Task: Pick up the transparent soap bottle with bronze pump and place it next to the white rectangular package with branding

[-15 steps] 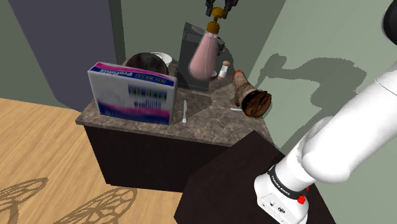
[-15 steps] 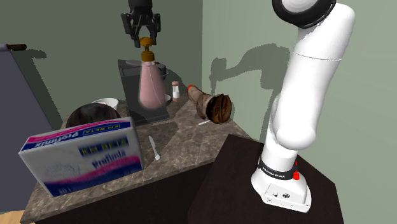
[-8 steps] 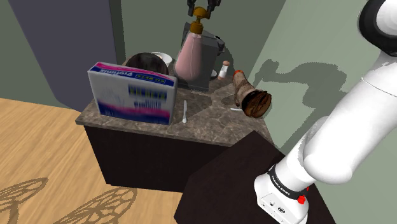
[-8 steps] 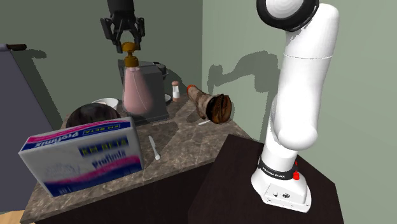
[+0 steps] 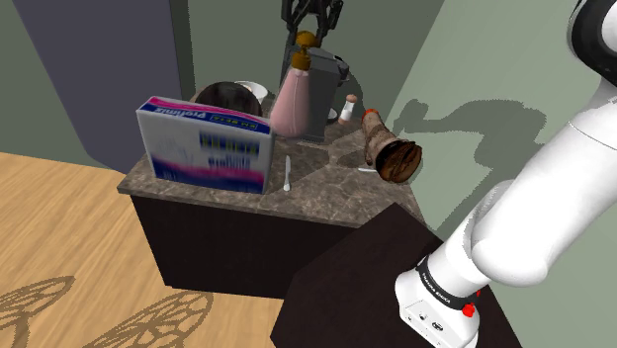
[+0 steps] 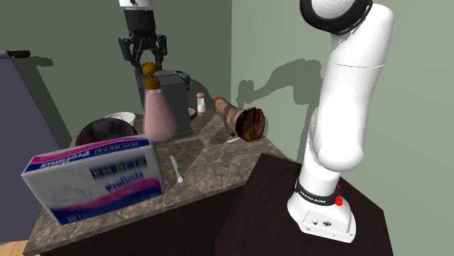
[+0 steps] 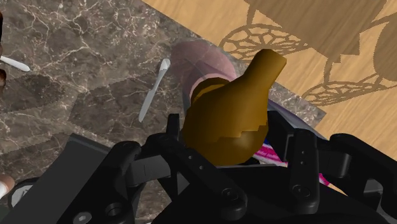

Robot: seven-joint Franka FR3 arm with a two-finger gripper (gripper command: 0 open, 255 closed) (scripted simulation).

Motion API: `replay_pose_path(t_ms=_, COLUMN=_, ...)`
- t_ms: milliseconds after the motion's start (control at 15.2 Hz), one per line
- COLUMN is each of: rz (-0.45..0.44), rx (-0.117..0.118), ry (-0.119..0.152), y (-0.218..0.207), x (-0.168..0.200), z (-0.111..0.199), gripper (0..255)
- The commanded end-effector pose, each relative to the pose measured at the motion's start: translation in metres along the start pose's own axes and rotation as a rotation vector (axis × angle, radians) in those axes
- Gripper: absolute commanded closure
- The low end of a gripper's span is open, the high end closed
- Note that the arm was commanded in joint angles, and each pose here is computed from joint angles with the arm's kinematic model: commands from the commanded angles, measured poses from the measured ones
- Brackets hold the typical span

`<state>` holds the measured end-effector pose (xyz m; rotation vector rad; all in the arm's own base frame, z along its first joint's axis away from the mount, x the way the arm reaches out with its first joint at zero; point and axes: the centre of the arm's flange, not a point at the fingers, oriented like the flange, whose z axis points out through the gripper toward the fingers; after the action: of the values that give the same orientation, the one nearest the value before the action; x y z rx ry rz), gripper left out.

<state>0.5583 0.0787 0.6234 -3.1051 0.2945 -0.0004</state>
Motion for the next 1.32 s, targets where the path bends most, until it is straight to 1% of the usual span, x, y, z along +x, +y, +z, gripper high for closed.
replay_pose_path(t_ms=0, rz=0.000, rx=0.000, ry=0.001, y=0.001, x=-0.001, z=0.011, gripper=255)
replay_pose_path(t_ms=1254, rz=0.000, rx=0.000, ry=0.001, y=0.004, x=0.000, z=0.111, gripper=255)
